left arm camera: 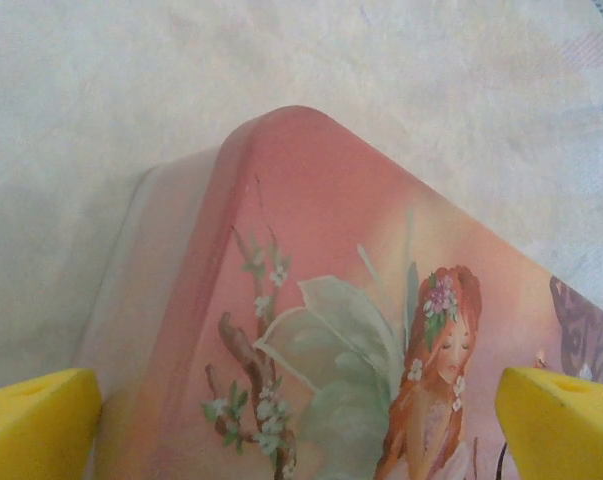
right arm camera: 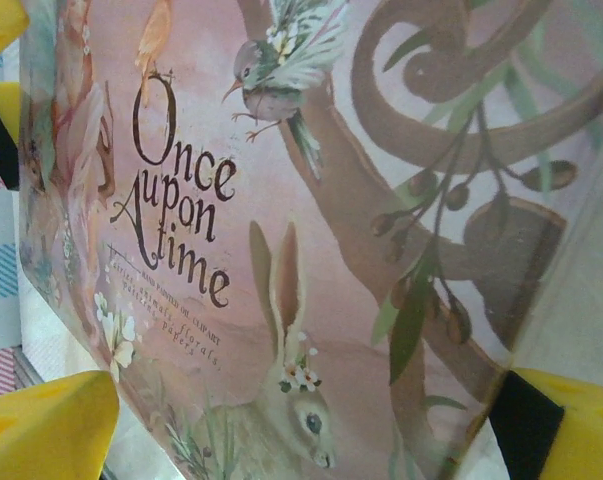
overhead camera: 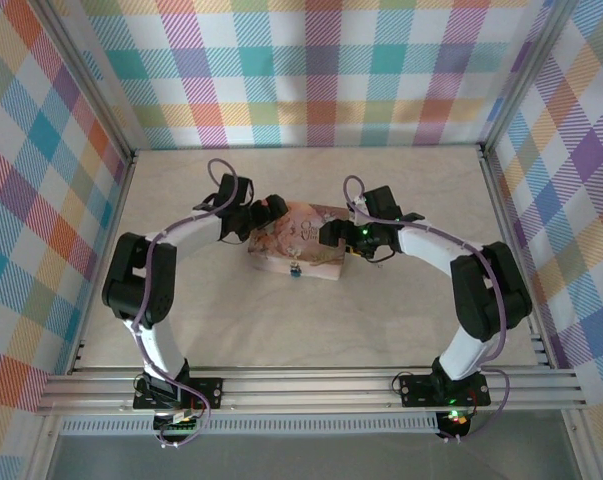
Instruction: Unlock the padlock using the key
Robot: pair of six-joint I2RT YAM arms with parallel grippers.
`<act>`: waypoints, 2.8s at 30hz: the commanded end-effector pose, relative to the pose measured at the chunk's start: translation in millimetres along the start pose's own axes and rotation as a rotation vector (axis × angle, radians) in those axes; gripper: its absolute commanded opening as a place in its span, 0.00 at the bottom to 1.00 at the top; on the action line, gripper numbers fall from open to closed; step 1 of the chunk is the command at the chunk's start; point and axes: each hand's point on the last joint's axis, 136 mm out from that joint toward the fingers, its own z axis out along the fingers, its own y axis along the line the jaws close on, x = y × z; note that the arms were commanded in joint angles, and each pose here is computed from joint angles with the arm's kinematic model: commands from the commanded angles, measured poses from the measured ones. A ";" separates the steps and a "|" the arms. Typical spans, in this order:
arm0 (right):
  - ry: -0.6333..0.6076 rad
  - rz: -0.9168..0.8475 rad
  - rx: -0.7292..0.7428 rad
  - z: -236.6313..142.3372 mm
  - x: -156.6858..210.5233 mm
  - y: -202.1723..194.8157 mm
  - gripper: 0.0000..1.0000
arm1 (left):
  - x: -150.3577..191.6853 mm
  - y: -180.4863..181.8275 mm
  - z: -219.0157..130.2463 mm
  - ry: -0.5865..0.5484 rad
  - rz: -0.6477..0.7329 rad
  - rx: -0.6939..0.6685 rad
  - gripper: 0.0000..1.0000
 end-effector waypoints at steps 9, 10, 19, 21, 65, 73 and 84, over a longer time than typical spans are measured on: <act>-0.131 -0.040 0.092 -31.8 -28.4 -17.5 1.00 | -28.7 -22.2 14.8 0.021 0.060 0.036 1.00; -0.143 -0.039 0.116 -39.9 -26.6 -23.9 1.00 | -34.6 -22.3 11.7 0.009 0.063 0.031 1.00; -0.137 0.001 0.347 -89.7 6.3 -81.7 0.94 | -63.2 -46.9 -41.9 -0.120 0.151 0.066 1.00; -0.122 0.000 0.374 -91.9 10.9 -87.2 0.92 | -57.2 -54.7 -55.4 -0.136 0.173 0.100 1.00; 0.122 0.032 0.532 -39.4 20.6 -147.4 0.27 | 27.0 -35.9 -144.7 -0.185 0.167 0.127 1.00; 0.141 0.044 0.529 -33.8 22.5 -150.4 0.20 | 28.3 -34.4 -143.9 -0.178 0.165 0.121 1.00; 0.160 0.058 0.520 -30.4 29.9 -153.2 0.11 | 28.3 -33.4 -144.6 -0.180 0.166 0.116 1.00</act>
